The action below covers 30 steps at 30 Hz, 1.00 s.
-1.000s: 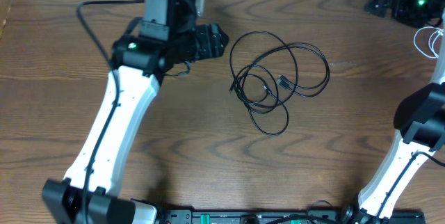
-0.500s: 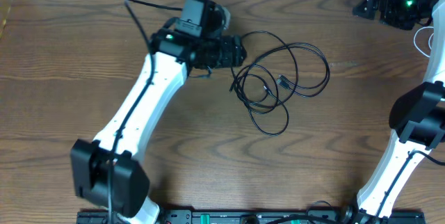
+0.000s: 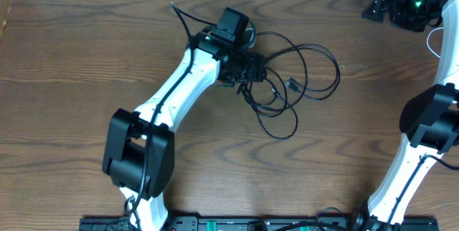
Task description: Untangle cables
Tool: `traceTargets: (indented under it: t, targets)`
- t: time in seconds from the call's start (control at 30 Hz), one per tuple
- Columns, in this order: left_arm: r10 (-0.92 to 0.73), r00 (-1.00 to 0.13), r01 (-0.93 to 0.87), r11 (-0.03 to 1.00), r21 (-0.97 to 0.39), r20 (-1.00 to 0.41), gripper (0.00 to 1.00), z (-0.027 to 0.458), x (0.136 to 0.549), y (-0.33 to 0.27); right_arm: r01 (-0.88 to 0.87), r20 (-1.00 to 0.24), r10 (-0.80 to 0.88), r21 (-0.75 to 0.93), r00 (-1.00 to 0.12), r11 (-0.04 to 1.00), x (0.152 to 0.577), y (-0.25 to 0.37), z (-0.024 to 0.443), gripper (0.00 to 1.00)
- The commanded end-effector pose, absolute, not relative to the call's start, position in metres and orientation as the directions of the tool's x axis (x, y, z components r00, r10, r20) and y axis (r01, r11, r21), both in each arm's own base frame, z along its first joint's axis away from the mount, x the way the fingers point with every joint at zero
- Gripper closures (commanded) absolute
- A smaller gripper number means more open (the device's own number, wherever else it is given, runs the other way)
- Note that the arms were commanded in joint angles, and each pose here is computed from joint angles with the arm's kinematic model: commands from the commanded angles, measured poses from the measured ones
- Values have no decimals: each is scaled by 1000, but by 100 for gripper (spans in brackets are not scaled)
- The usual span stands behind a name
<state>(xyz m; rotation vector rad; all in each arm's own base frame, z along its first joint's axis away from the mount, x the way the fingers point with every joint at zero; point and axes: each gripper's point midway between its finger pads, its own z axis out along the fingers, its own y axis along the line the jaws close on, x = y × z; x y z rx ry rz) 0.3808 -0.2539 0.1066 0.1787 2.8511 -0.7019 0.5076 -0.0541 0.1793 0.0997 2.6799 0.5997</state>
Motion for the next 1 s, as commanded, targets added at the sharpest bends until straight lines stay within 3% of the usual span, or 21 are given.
traceTargets:
  t: [0.0, 0.27, 0.57, 0.97]
  targets:
    - [90, -976, 167, 892, -420, -197, 34, 88, 380, -252, -38, -350, 121, 414, -929, 910, 507, -45, 175, 1]
    - [95, -985, 145, 902, -405, -142, 35, 63, 378, -251, -40, -322, 94, 386, -942, 922, 504, -36, 164, 1]
    - [87, -987, 130, 925, -357, -132, 48, 46, 382, -244, -60, -320, 72, 385, -945, 921, 504, -24, 163, 1]
    - [-82, -951, -14, 974, -225, -297, 50, 18, 437, -225, -59, -309, 69, 387, -948, 920, 502, -22, 163, 1]
